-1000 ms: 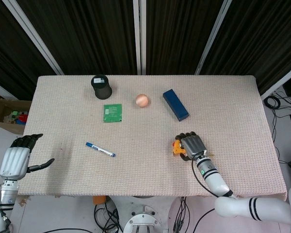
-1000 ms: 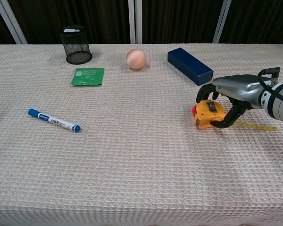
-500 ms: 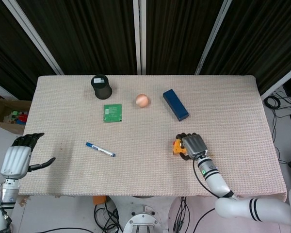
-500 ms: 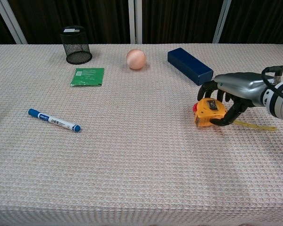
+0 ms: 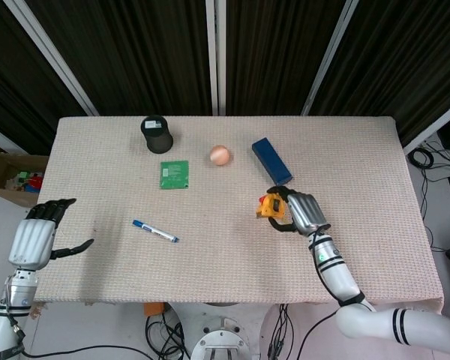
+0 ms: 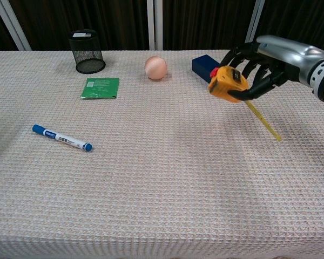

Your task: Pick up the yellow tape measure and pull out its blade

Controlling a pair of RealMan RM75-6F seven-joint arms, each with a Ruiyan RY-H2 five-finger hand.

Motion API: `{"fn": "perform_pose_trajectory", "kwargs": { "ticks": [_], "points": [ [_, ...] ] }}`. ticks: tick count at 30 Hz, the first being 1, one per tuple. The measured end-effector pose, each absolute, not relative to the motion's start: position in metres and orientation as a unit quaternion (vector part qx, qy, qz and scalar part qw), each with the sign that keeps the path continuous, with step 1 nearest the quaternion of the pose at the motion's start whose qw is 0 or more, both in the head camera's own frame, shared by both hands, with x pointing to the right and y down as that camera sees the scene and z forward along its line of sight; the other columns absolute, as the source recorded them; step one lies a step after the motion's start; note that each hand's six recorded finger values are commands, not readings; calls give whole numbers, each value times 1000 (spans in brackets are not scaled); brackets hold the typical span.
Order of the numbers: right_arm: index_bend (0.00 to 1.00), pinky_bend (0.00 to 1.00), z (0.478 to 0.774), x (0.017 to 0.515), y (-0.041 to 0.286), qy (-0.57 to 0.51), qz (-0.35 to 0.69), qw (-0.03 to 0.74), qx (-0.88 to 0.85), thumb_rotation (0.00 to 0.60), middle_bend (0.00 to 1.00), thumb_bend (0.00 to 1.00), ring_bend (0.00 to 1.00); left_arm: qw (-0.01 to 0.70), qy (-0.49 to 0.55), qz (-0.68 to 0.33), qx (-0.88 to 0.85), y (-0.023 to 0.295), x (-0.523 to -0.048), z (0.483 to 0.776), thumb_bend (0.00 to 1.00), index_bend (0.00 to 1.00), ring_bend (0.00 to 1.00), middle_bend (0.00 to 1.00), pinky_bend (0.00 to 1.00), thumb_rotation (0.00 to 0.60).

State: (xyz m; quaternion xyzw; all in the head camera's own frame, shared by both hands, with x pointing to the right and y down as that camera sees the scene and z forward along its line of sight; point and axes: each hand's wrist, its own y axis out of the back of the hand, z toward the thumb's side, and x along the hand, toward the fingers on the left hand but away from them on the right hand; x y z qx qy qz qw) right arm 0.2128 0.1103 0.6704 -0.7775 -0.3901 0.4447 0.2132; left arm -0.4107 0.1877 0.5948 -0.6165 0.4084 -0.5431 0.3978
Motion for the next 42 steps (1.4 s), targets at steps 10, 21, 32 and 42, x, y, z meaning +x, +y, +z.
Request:
{"fn": "perform_pose_trajectory", "kwargs": {
  "ticks": [10, 21, 32, 42],
  "points": [
    [631, 474, 663, 134, 103, -506, 297, 83, -806, 600, 499, 333, 459, 424, 428, -507, -615, 152, -373, 588, 32, 198, 206, 246, 262, 600],
    [632, 474, 675, 70, 97, -564, 224, 5, -795, 600, 499, 338, 459, 451, 477, -411, -632, 92, -277, 573, 63, 264, 295, 311, 401, 600],
    [632, 474, 683, 52, 95, -595, 176, -66, -781, 600, 499, 339, 459, 450, 488, -364, -654, 73, -216, 567, 99, 427, 426, 453, 547, 496],
    [632, 474, 685, 48, 97, -592, 174, -72, -784, 600, 499, 339, 458, 445, 477, -356, -669, 73, -189, 584, 126, 460, 456, 486, 575, 470]
  ]
}}
